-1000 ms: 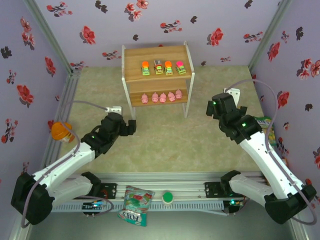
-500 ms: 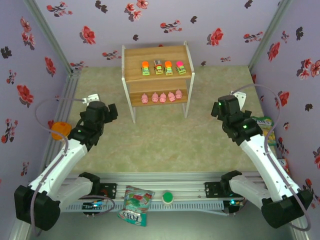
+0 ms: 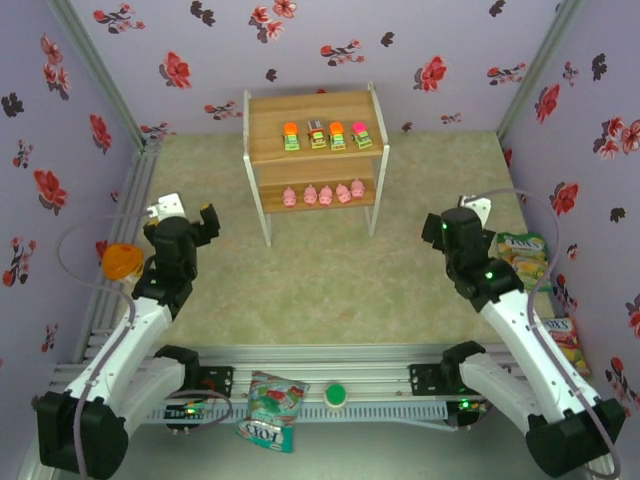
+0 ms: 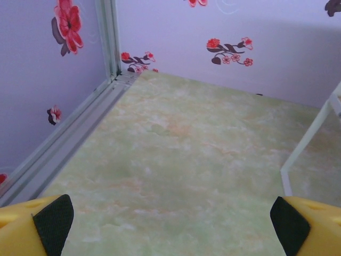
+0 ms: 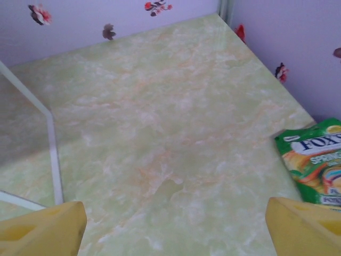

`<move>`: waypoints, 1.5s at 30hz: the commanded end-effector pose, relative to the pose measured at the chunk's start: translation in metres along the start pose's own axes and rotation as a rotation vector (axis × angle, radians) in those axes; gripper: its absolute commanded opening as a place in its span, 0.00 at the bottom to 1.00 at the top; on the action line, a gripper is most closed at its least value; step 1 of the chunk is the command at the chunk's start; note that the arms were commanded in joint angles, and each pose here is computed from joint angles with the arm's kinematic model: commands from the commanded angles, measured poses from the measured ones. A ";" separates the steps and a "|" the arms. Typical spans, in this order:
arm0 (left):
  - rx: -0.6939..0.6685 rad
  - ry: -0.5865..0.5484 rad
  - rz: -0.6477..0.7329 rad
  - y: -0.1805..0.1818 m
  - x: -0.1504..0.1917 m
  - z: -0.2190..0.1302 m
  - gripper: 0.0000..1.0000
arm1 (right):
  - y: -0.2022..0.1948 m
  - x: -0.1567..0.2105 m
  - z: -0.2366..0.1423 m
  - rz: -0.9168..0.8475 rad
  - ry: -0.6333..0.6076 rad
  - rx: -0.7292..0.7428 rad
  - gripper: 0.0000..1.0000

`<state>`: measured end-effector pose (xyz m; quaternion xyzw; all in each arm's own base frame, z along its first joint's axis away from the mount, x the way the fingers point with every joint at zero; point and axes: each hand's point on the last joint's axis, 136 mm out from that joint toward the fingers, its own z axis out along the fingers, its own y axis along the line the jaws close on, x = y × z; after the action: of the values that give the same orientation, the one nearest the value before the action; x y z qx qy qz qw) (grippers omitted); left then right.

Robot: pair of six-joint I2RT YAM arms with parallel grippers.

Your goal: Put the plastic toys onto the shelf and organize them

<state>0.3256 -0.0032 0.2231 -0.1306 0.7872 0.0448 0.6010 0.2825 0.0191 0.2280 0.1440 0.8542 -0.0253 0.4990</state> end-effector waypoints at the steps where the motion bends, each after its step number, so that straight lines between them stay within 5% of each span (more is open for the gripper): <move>1: 0.020 -0.131 0.014 0.007 -0.022 0.004 1.00 | 0.011 -0.016 -0.001 0.041 -0.109 -0.079 0.88; 11: 0.095 -0.193 0.072 0.021 -0.004 0.017 1.00 | 0.017 -0.010 0.025 0.002 -0.078 -0.029 0.92; 45: 0.222 -0.012 0.163 0.009 0.090 0.079 1.00 | 0.009 0.003 0.048 -0.059 -0.180 -0.037 0.94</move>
<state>0.3716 0.0123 0.1060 -0.0243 0.8082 0.0011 0.5884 0.3209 0.0222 0.1973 0.1086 0.8204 -0.0335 0.5604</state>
